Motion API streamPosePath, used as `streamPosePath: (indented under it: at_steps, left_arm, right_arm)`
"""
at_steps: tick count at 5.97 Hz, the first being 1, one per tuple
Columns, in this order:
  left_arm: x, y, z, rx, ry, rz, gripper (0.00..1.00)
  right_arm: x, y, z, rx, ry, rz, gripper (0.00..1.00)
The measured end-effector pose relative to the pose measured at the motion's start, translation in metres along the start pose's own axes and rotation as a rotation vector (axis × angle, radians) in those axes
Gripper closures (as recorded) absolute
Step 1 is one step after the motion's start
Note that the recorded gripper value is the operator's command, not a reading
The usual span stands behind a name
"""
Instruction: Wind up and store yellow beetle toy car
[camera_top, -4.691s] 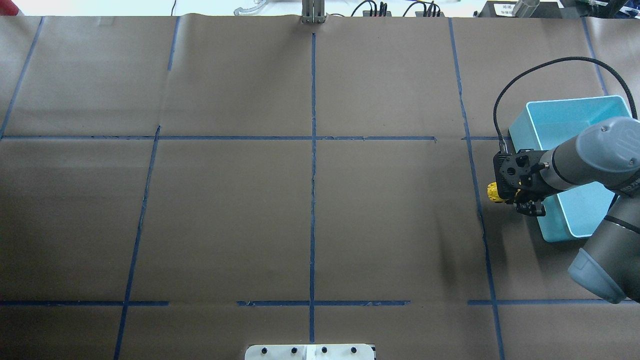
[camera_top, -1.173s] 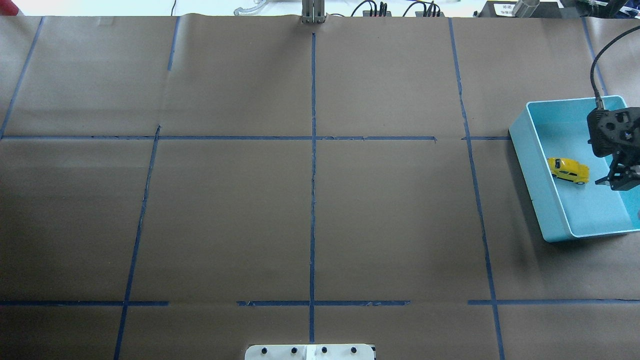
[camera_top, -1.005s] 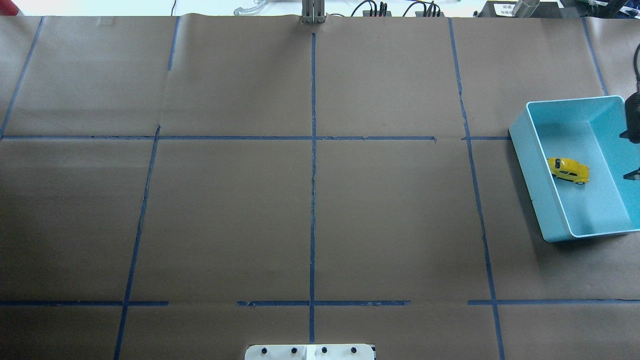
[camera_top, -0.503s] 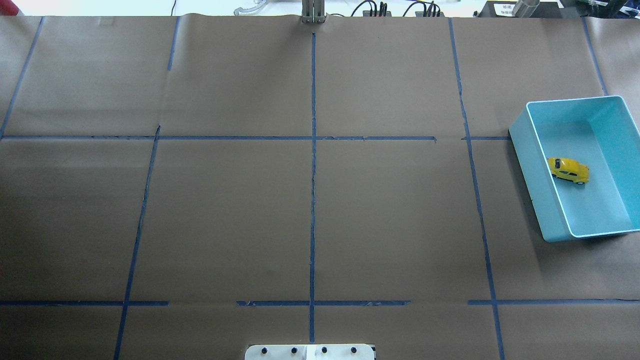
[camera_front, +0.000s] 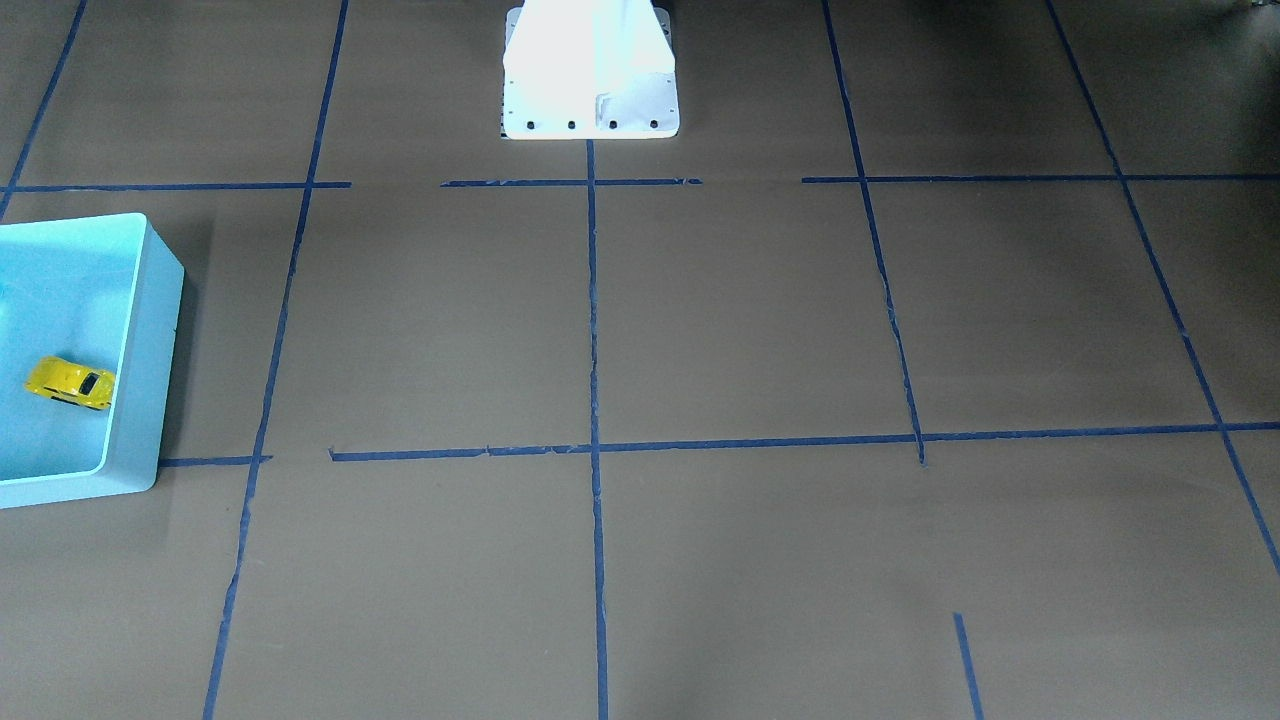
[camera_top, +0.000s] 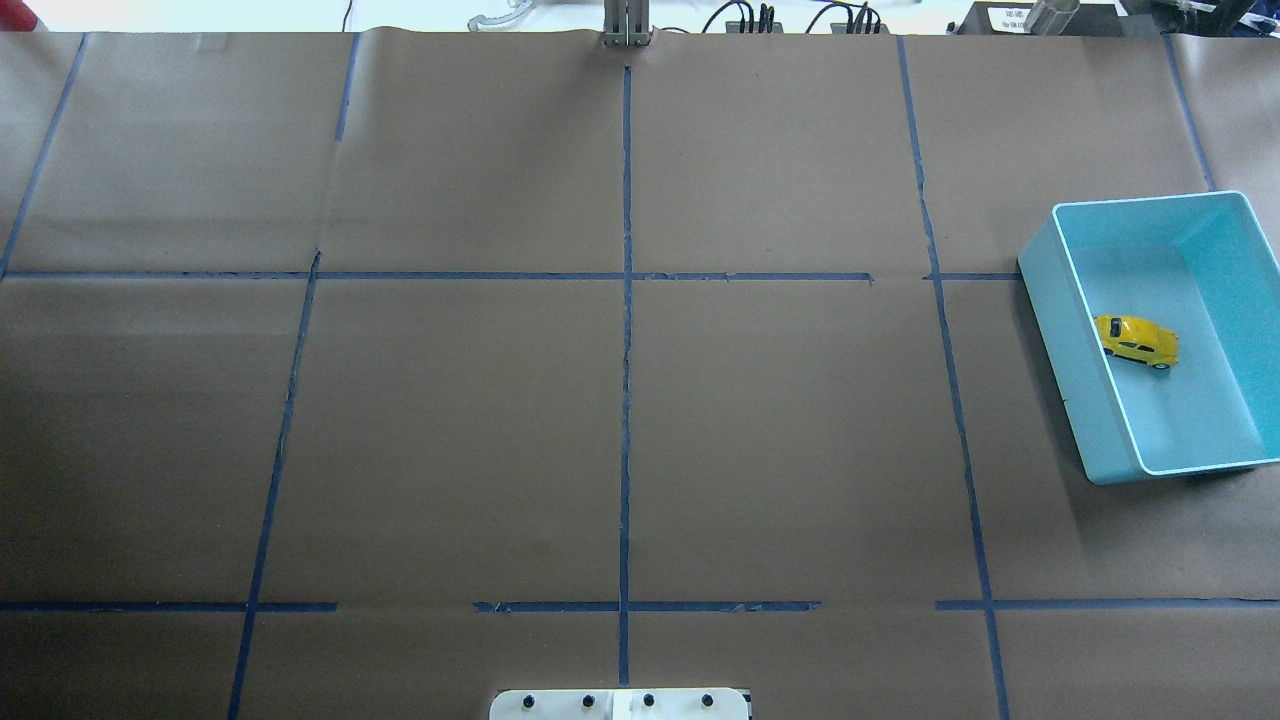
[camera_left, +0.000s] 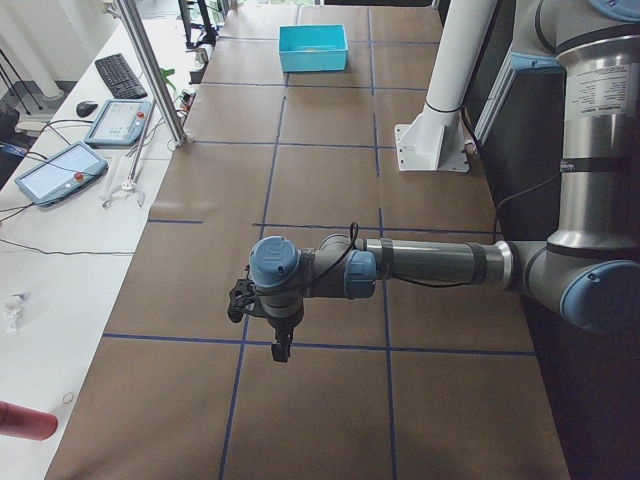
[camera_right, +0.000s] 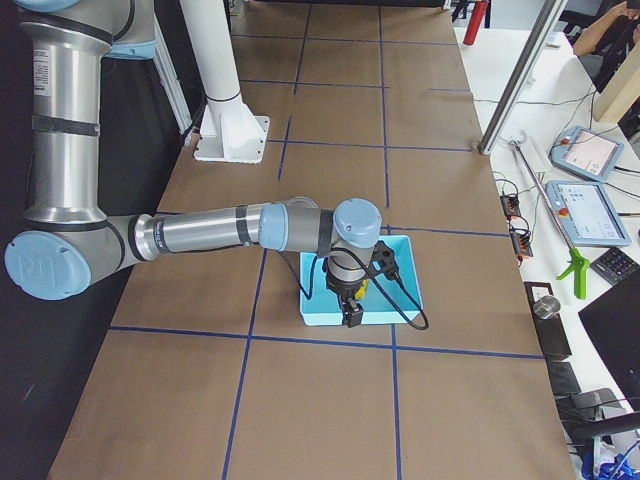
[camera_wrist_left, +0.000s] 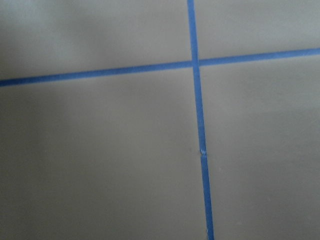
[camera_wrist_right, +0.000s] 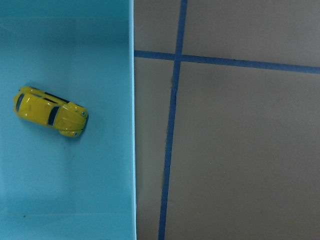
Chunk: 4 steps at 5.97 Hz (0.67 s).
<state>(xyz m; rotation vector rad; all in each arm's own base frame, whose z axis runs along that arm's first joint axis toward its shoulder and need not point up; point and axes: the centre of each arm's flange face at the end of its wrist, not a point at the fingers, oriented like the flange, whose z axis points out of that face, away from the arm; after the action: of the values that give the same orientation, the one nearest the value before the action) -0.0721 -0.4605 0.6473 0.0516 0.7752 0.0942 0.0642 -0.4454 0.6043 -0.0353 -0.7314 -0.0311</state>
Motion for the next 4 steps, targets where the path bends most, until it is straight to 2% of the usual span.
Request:
streamPosePath:
  at_steps: [2,3,4]
  left_arm:
    - [-0.0017,-0.0002,0.0021,-0.004,0.001,0.001,0.0]
    - [-0.0034,0.0006,0.0038,-0.007,0.0,0.0,0.0]
    - [-0.0053,0.0023,0.0059,-0.012,0.001,-0.005,0.0]
  right_arm:
    - [0.0016,-0.0025,-0.0087,0.049,0.01,0.292,0.0]
    - [0.0028,-0.0025,-0.0118,0.074,0.011,0.347,0.0]
    - [0.0056,-0.0016,-0.0106,0.087,0.017,0.357,0.0]
